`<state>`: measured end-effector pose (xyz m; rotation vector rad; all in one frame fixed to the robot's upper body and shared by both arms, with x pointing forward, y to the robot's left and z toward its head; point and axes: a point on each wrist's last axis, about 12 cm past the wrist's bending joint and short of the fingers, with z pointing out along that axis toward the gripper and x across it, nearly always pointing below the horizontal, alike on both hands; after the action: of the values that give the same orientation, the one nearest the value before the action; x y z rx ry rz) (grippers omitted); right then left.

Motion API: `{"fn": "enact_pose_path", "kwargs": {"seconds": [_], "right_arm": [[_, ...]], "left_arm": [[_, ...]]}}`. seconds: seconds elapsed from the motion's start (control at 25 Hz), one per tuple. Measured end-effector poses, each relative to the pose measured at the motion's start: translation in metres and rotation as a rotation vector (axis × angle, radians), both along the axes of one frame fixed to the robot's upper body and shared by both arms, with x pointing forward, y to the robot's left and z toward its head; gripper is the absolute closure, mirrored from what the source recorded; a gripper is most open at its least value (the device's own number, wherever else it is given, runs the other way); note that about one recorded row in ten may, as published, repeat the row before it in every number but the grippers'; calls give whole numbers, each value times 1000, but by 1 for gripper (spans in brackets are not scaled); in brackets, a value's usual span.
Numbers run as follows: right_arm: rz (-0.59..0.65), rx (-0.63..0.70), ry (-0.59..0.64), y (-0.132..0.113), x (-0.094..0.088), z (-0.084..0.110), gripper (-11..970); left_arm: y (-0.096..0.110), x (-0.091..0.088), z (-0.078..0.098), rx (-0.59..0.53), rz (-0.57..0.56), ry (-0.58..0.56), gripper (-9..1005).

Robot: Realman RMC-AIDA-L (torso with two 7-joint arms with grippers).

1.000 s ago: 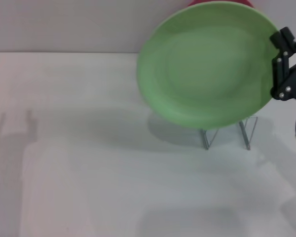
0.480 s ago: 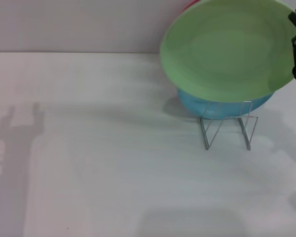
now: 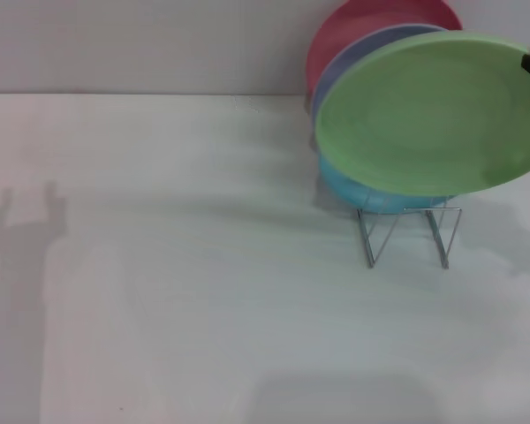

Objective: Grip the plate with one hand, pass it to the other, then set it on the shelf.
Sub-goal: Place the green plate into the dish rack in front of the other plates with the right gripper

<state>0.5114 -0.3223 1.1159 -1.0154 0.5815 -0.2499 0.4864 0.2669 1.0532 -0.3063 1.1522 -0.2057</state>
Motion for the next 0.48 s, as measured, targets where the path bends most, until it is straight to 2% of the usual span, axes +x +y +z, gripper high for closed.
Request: {"fn": "enact_pose_path", "kwargs": {"seconds": [0.48], "right_arm": [[35,-130,20,-20,9,11,939]], "left_arm": [[-9,2,3,-32,-17,-12,386]]}}
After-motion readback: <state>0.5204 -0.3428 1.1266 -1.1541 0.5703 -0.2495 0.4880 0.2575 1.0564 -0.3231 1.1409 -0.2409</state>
